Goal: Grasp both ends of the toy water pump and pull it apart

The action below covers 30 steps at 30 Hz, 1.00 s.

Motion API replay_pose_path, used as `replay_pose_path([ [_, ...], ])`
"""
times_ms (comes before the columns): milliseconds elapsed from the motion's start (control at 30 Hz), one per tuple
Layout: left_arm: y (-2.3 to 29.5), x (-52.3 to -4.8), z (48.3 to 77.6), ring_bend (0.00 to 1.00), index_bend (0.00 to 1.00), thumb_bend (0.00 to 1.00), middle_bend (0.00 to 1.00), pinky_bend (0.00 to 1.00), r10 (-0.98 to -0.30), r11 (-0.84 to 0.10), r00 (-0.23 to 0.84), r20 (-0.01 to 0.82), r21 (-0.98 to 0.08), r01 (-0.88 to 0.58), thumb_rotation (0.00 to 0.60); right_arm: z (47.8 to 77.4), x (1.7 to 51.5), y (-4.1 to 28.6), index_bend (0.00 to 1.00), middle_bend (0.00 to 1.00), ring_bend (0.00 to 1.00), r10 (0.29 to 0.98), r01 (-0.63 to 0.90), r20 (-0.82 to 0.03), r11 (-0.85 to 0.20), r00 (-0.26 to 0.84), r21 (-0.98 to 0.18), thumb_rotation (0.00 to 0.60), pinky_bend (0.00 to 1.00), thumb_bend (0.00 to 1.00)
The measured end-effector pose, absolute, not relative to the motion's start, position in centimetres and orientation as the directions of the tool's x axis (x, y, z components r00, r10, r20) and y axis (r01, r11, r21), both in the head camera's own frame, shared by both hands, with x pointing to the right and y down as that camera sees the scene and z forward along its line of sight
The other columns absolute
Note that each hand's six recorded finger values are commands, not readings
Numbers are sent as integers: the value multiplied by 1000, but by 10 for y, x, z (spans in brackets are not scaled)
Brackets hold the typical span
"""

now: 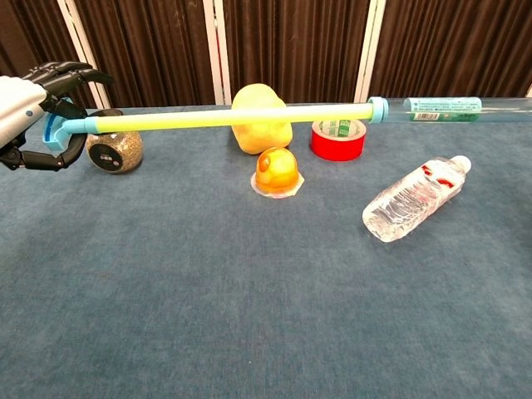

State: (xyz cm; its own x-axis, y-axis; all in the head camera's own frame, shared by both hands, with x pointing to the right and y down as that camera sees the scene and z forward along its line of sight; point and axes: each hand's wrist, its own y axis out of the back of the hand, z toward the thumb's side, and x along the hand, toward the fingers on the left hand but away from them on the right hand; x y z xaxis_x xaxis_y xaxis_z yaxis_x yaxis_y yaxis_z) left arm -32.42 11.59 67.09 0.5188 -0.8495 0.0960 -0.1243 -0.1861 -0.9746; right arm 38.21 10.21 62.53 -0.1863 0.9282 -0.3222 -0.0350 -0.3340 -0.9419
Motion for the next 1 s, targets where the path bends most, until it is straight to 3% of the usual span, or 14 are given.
replay_pose_path([
  [133, 117, -325, 671, 0, 702, 691, 91, 0, -846, -185, 524, 99, -976, -115, 600, 628, 383, 103, 841, 221, 96, 925, -35, -331, -343, -187, -939, 600, 0, 379],
  [267, 116, -325, 675, 0, 635, 612, 88, 0, -844, -200, 523, 114, -974, -110, 600, 632, 382, 108, 841, 222, 96, 922, -44, -345, -357, -176, -933, 600, 0, 376],
  [500, 119, -323, 690, 0, 472, 521, 86, 0, -804, -341, 557, 208, -929, -146, 600, 644, 379, 123, 802, 206, 92, 916, -114, -379, -394, -132, -912, 600, 0, 358],
  [800, 138, -331, 707, 0, 369, 422, 92, 0, -725, -510, 614, 312, -842, -175, 600, 658, 384, 155, 464, 97, 50, 888, -136, -444, -457, -115, -879, 600, 0, 279],
  [933, 148, -336, 717, 0, 349, 381, 92, 0, -699, -552, 621, 354, -820, -154, 600, 662, 382, 167, 210, 20, 3, 876, -96, -476, -482, -81, -871, 600, 0, 228],
  [1000, 152, -337, 723, 0, 291, 356, 81, 0, -687, -568, 623, 375, -811, -138, 600, 664, 380, 173, 82, 1, 0, 869, -75, -492, -495, -58, -866, 600, 0, 161],
])
